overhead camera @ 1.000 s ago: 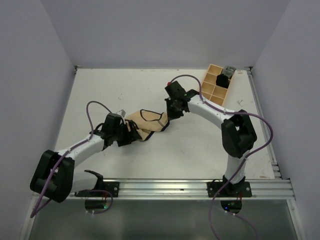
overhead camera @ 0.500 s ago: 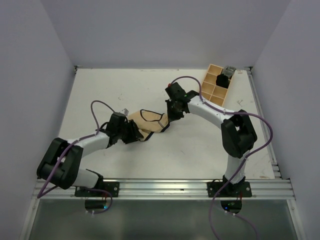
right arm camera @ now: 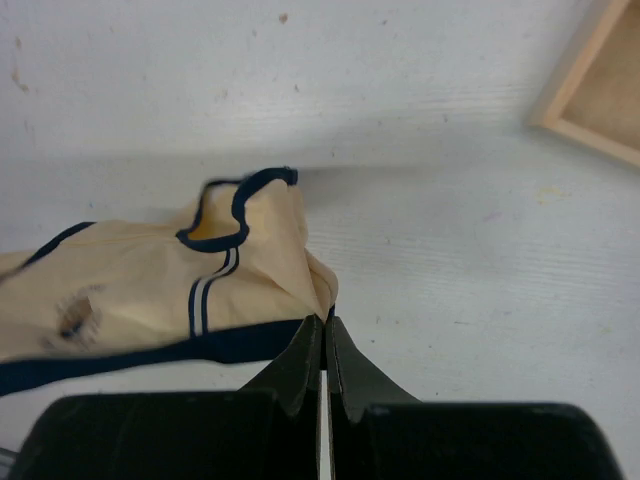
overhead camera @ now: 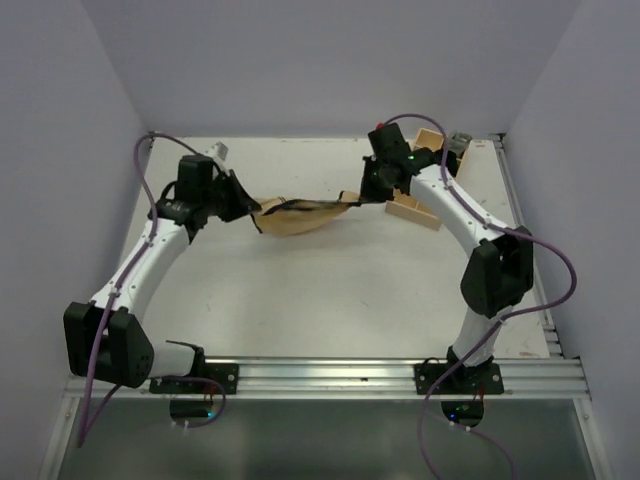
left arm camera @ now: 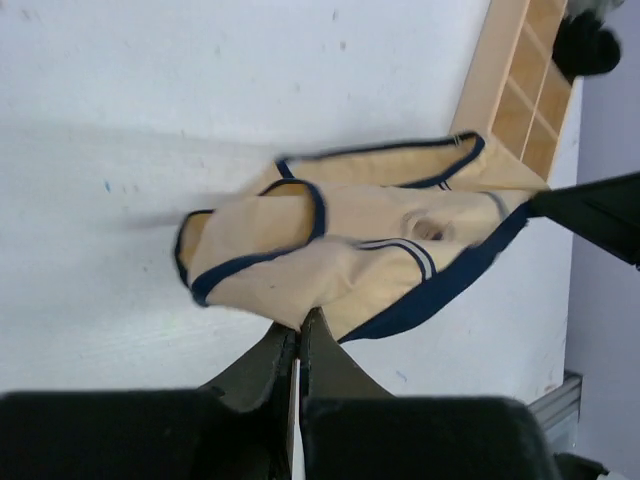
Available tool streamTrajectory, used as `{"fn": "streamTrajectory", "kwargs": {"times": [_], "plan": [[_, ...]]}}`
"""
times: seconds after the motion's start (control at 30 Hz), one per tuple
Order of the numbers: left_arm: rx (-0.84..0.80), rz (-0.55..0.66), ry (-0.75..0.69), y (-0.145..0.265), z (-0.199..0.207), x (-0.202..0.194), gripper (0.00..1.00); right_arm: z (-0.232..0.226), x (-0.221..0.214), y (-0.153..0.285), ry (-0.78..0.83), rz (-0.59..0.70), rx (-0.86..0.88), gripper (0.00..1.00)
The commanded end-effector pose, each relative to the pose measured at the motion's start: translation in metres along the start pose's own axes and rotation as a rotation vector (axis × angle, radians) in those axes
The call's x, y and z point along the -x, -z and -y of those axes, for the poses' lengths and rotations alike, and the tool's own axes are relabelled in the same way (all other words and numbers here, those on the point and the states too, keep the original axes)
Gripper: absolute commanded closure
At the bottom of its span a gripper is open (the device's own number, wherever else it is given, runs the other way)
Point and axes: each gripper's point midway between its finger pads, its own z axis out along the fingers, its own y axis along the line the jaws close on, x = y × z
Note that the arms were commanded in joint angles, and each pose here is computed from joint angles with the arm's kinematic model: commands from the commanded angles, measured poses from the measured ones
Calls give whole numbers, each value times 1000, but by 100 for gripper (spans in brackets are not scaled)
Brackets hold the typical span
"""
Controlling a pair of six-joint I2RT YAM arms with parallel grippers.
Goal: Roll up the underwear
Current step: Flatten the underwear
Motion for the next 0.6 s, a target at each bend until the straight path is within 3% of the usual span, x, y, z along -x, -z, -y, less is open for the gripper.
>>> {"fn": "streamTrajectory", "kwargs": {"times": [0.0, 0.13, 0.33, 0.43, 0.57], "plan": [[26, -97, -18, 26, -6, 2, 100, 3, 32, 55, -89, 99, 37, 100], [-49, -181, 33, 28, 2, -23, 100, 1, 11, 61, -146, 52, 76, 100], [-18, -232, 30, 46, -10, -52, 100, 12, 0, 92, -185, 131, 85, 100], [-38, -235, 33, 38, -8, -49, 100, 9, 6, 89, -192, 146, 100, 100], [-59, -217, 15, 11, 3, -15, 100, -4, 33, 72, -177, 173, 104, 100]]}}
